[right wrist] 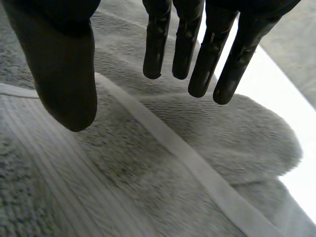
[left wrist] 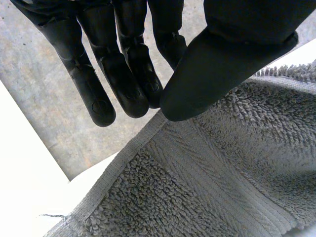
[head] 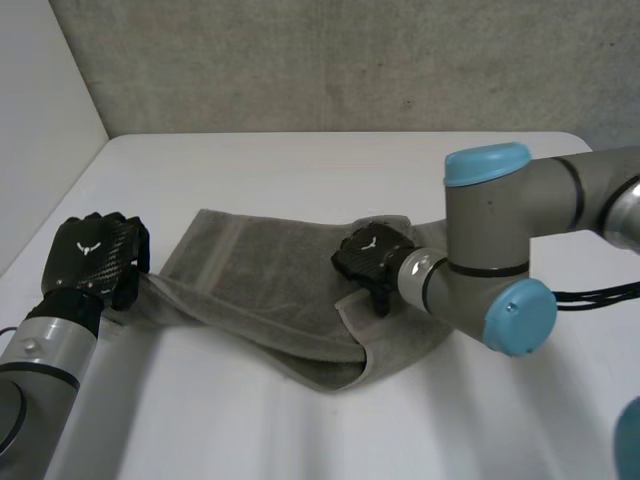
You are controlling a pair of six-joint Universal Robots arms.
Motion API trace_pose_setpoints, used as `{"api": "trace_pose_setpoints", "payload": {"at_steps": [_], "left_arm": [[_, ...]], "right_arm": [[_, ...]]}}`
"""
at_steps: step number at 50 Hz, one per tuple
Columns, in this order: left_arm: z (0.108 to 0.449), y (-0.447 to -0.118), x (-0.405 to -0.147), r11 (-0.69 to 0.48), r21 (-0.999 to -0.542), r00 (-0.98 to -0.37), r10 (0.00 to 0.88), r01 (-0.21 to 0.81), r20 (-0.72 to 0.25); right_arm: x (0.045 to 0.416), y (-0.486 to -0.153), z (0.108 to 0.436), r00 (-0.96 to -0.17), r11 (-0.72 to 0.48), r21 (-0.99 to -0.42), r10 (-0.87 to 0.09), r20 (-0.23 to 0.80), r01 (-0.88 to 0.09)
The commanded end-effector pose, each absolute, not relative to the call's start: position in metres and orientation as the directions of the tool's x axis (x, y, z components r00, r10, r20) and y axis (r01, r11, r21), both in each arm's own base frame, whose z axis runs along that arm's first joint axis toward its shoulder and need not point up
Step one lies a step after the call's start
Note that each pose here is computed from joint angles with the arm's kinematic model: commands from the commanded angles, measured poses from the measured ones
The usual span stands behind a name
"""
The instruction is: Fold the towel.
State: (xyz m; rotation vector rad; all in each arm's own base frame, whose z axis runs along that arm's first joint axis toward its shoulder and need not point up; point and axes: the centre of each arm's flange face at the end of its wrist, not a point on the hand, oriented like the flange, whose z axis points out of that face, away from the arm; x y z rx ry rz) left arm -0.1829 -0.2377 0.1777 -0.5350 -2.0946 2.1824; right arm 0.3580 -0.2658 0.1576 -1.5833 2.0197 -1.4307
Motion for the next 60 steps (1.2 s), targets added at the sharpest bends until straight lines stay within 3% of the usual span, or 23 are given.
{"api": "trace_pose_setpoints", "payload": {"at_steps": [1,18,41,51,60], "left_arm": [[0.177,-0.237,-0.183,-0.067,-0.98,-0.937,0.287,0.188,-0.199],[0.178,-0.237,-0.183,-0.081,-0.979,-0.937,0.286,0.186,-0.201],[0.178,-0.238,-0.183,-0.091,-0.978,-0.937,0.282,0.186,-0.204],[0.178,-0.238,-0.183,-0.09,-0.978,-0.937,0.282,0.186,-0.204],[0.178,-0.238,-0.183,-0.09,-0.978,-0.937,0.282,0.186,-0.204]], "right_arm": [[0.369,-0.256,0.146,-0.368,-0.028,-0.755,-0.861,0.351,-0.655],[0.369,-0.256,0.129,-0.359,-0.015,-0.737,-0.867,0.346,-0.675],[0.366,-0.256,0.151,-0.384,-0.026,-0.754,-0.849,0.364,-0.657],[0.363,-0.25,0.141,-0.362,-0.019,-0.732,-0.861,0.359,-0.681],[0.365,-0.254,0.139,-0.372,-0.043,-0.746,-0.847,0.38,-0.664]]}}
